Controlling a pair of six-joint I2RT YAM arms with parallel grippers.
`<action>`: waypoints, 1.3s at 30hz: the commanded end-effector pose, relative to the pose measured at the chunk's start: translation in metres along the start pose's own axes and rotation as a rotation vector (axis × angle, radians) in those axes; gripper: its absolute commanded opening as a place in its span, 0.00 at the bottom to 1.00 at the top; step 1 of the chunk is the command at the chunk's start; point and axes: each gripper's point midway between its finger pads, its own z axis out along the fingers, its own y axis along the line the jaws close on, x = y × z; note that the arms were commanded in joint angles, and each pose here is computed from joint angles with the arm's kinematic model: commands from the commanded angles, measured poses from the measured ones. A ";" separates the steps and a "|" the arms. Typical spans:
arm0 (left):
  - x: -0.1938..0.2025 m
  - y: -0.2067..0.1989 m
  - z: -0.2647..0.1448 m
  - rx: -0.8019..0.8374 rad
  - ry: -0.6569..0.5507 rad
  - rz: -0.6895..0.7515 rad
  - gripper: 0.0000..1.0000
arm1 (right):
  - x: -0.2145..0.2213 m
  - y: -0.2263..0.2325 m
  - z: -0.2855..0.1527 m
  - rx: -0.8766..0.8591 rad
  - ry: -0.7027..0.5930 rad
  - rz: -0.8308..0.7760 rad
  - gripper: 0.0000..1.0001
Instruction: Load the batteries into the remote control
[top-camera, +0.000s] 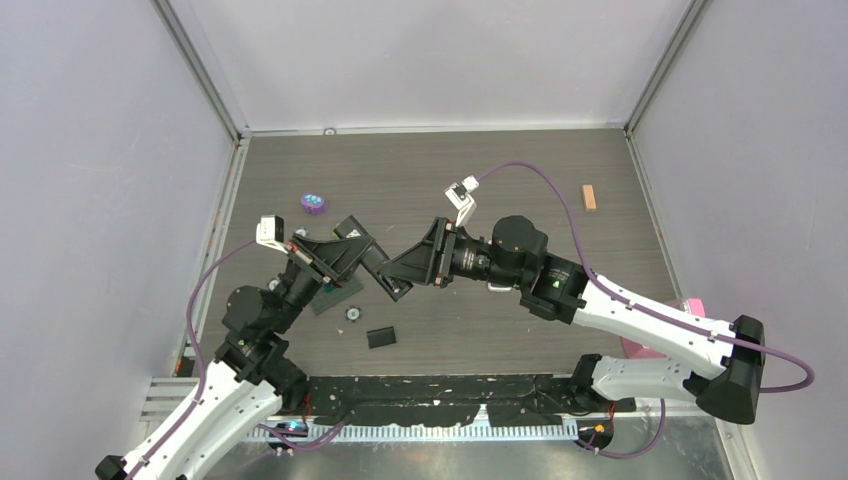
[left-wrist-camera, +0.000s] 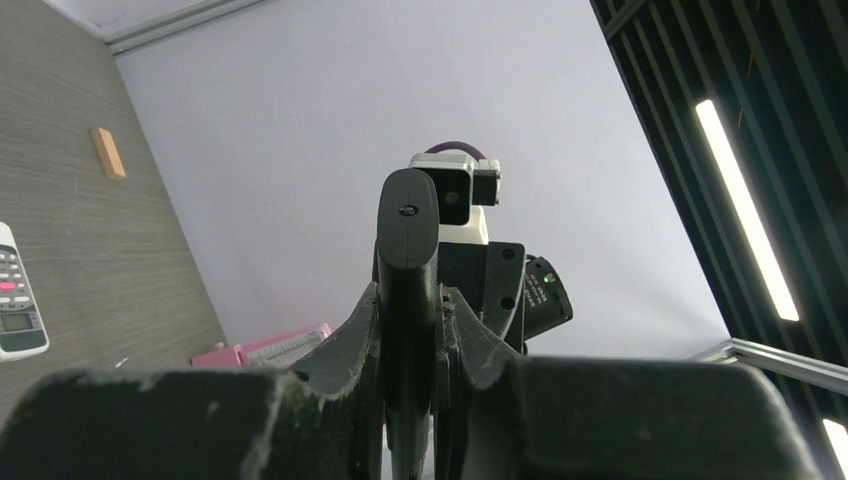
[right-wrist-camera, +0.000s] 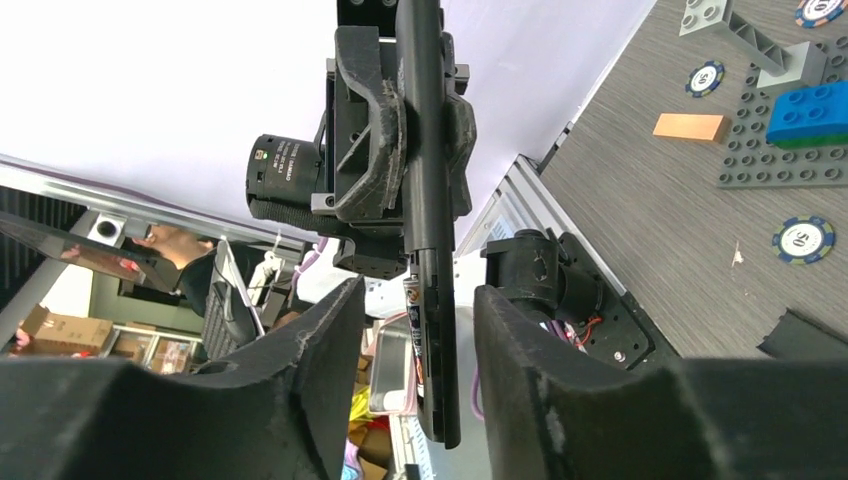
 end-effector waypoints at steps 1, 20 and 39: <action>-0.003 -0.021 0.000 0.082 -0.010 0.027 0.00 | -0.008 0.014 -0.005 -0.031 -0.022 -0.008 0.46; -0.004 -0.032 0.005 0.120 -0.005 0.026 0.00 | 0.011 -0.007 0.005 0.014 0.073 -0.016 0.22; -0.002 -0.018 0.001 0.085 -0.009 0.063 0.00 | -0.014 0.016 -0.010 -0.001 -0.029 -0.038 0.67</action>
